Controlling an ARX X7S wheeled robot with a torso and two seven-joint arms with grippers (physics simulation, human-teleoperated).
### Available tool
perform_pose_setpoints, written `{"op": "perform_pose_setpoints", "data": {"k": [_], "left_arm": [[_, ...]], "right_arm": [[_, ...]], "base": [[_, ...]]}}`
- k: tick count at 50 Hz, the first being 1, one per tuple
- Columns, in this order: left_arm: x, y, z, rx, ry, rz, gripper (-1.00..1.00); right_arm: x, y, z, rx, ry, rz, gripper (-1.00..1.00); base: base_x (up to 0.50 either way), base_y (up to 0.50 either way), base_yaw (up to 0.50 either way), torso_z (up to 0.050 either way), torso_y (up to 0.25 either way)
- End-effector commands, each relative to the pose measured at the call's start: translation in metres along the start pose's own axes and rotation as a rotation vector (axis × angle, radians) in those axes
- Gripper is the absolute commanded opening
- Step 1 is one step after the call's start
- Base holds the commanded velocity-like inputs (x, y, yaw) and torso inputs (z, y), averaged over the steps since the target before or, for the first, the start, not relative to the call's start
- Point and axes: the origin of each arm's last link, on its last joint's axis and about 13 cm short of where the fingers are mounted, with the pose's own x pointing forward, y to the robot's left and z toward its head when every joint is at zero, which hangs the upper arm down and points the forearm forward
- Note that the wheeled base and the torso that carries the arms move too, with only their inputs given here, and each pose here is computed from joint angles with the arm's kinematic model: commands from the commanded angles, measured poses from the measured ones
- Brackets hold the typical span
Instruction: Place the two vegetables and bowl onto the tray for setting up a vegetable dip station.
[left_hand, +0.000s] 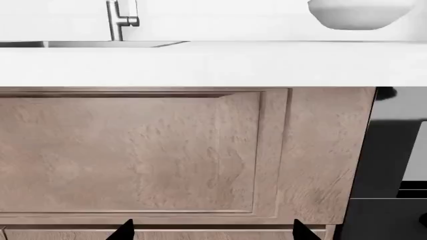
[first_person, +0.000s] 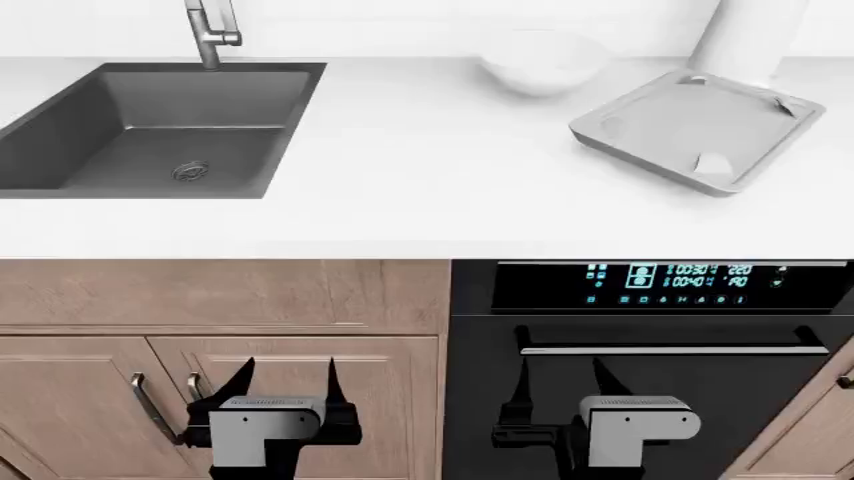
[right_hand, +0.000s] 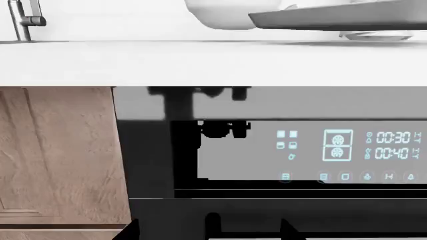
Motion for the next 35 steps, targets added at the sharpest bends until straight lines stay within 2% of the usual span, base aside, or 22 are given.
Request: {"op": "perform_pose_setpoints", "data": {"k": [1, 12, 35], "left_arm": [[0.0001, 0.0003, -0.0004, 0.004, -0.005, 0.0, 1.0], [-0.003, -0.0021, 0.0026, 0.016, -0.009, -0.003, 1.0], [0.0034, -0.0002, -0.0031, 0.021, -0.027, 0.008, 1.0]], "right_arm": [[-0.0007, -0.0011, 0.0004, 0.011, 0.001, -0.007, 1.0], [-0.0011, -0.0007, 0.0004, 0.016, 0.025, 0.004, 1.0], [0.0008, -0.0057, -0.0011, 0.05, 0.003, 0.018, 1.0]], "base": [[0.0, 0.0, 0.0, 0.0, 0.0], [0.0, 0.0, 0.0, 0.0, 0.0], [-0.14, -0.5, 0.0, 0.0, 0.0]]}}
